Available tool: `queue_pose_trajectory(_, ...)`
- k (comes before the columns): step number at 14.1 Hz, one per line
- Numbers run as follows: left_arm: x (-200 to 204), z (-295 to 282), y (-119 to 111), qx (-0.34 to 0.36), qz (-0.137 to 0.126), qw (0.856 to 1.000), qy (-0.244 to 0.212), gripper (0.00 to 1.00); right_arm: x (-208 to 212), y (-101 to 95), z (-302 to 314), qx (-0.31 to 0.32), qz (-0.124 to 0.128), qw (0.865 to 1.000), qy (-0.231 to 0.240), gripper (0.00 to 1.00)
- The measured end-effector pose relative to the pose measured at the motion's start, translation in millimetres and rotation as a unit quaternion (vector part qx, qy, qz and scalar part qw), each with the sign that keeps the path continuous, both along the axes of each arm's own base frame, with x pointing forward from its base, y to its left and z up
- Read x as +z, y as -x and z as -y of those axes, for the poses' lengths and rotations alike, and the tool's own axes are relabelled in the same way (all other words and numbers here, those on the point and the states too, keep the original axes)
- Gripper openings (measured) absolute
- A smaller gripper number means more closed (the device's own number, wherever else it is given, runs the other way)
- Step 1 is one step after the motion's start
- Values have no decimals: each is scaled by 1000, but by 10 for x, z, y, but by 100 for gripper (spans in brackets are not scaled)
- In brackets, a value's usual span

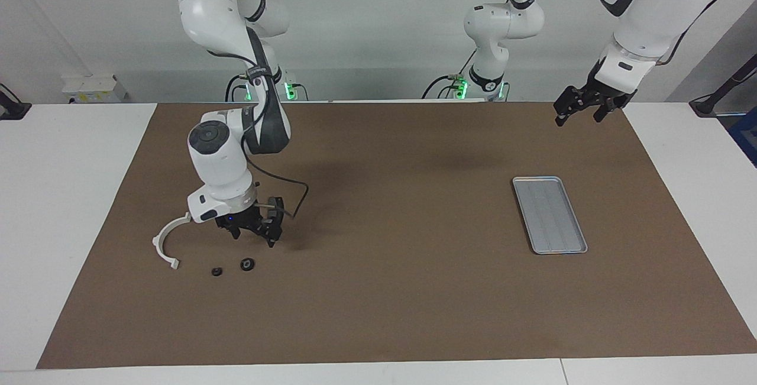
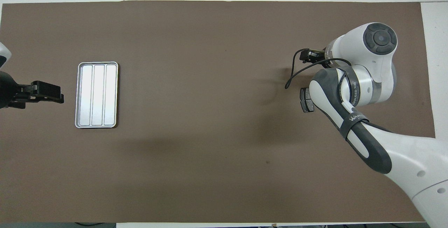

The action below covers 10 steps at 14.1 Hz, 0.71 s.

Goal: Pick bearing gear from pile to tray
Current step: 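Lower the right gripper and grasp the black bearing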

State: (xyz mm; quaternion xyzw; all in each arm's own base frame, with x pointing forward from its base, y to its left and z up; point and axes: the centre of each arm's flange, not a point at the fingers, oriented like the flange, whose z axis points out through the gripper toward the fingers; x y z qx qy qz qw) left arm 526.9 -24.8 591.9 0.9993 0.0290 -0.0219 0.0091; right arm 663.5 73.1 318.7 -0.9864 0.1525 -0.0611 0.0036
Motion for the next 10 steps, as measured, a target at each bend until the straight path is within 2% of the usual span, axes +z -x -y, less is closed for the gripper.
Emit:
queue_pose_trajectory(4, 0, 0, 0, 0, 0, 1000, 0, 100, -337, -159, 59, -31, 3, 999, -3, 100)
queue_pose_trajectory(10, 0, 0, 0, 0, 0, 1000, 0, 100, -408, -221, 227, -44, 10, 999, -3, 100)
